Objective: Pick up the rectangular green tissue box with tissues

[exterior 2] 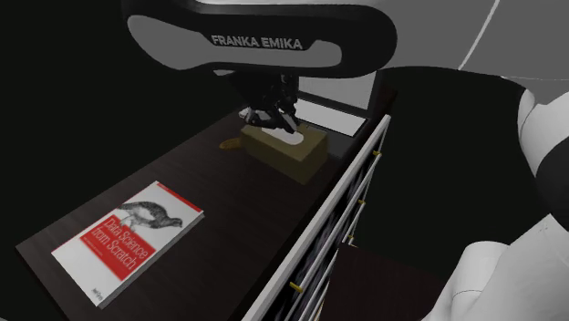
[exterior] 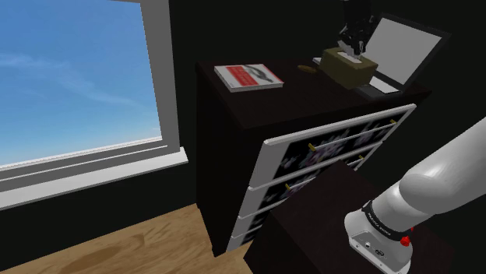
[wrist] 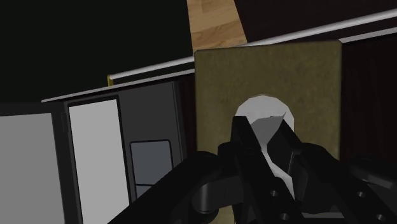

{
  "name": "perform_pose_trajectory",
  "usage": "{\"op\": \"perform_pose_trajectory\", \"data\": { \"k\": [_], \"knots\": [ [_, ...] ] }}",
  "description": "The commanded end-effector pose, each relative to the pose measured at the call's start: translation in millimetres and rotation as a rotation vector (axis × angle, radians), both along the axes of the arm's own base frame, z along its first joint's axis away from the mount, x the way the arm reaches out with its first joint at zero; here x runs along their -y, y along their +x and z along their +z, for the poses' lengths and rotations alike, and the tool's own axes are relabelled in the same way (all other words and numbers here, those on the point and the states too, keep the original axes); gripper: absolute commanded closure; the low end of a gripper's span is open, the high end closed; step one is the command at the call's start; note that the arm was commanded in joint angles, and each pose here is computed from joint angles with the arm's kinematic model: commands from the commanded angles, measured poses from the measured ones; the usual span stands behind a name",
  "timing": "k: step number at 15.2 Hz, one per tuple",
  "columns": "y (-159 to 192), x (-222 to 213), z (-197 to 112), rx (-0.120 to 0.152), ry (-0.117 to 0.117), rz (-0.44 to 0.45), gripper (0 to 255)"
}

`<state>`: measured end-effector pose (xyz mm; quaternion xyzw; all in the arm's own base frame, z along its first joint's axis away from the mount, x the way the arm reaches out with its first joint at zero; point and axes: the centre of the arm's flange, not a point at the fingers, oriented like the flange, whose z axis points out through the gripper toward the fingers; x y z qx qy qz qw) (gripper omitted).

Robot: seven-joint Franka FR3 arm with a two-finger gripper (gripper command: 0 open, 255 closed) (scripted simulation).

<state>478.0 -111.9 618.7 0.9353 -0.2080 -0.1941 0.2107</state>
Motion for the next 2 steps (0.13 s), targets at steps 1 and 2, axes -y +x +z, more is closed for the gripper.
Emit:
{"op": "perform_pose_trajectory", "data": {
  "k": [1,2],
  "knots": [
    [0.5,0.1,6.2,0.000,0.000,0.000,255],
    [0.5,0.1,6.2,0.000,0.000,0.000,255]
  ]
}}
